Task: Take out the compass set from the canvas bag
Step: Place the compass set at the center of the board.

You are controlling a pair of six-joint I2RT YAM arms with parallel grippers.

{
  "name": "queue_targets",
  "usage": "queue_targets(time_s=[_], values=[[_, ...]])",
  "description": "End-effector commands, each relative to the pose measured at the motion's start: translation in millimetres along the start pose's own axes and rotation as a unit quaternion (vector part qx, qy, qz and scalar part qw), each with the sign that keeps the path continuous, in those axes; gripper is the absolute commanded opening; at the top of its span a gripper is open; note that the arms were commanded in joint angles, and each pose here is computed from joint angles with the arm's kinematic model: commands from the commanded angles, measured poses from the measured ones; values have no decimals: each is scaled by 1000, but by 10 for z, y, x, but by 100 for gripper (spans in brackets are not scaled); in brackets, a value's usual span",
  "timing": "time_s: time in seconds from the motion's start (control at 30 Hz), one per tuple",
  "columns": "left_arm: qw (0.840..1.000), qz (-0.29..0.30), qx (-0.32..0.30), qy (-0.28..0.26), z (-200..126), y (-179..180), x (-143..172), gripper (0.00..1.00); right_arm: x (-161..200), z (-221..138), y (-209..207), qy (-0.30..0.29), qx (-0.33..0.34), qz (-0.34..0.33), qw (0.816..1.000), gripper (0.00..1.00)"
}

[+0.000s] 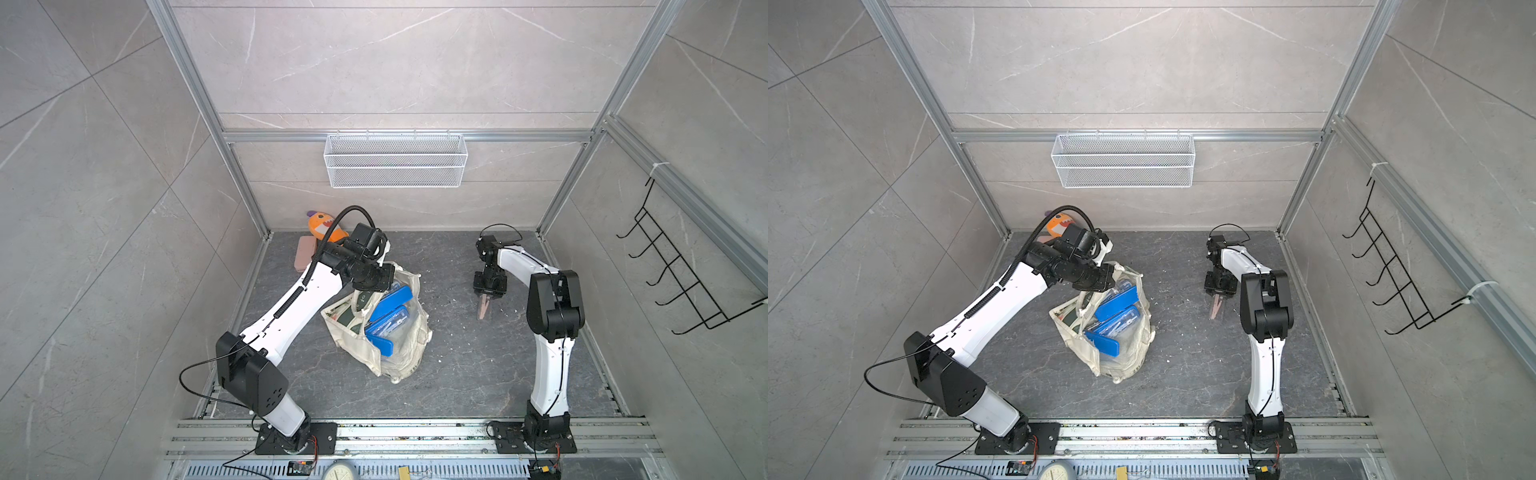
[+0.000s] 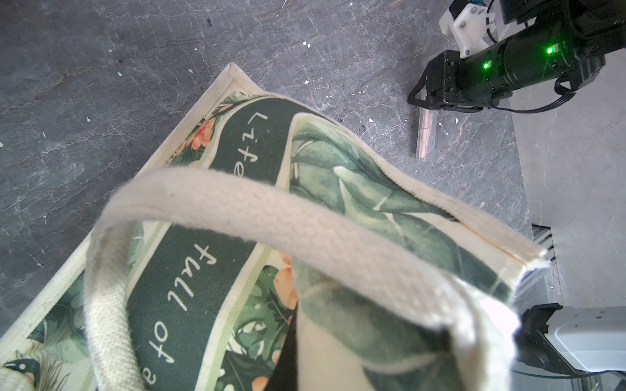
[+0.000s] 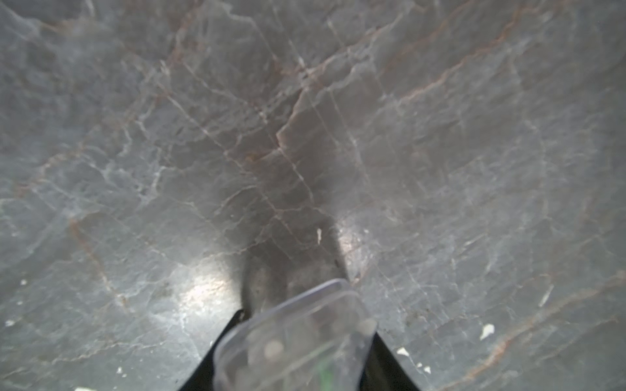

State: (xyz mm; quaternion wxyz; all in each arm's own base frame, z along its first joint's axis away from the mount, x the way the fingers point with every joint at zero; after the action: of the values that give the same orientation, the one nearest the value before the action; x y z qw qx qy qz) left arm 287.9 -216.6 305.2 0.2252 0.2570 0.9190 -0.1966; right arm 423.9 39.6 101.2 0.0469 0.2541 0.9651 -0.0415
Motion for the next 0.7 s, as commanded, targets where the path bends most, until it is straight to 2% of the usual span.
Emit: queue_targets(time_s=[0.0, 0.13, 0.37, 0.53, 0.67], values=[[1000, 1, 21, -22, -128, -58, -24, 0, -1, -166, -20, -12, -21, 5, 1000, 60], [1000, 0, 22, -22, -124, -57, -37, 0, 33, -358, -58, -34, -42, 9, 999, 73], [999, -7, 19, -29, -172, -58, -5, 0, 210, -889, -167, -86, -130, 18, 988, 81], [999, -11, 18, -30, -182, -54, 20, 0, 403, -1354, -298, -128, -205, 50, 969, 71], [999, -14, 15, -29, -174, -46, 35, 0, 646, -1673, -301, -140, -320, 47, 936, 69]])
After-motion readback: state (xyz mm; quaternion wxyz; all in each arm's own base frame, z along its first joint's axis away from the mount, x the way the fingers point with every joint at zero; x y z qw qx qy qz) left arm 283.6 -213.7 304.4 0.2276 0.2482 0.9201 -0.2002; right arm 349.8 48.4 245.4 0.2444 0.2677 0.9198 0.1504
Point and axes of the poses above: each gripper's point midway between its finger pads, its own z axis out along the fingers, its own y axis along the line the jaws close on, x = y × z, the point moved 8 cm from there along -z, back along the fingers, and after that the axes turned 15 degrees about z, right-handed, at the moved point
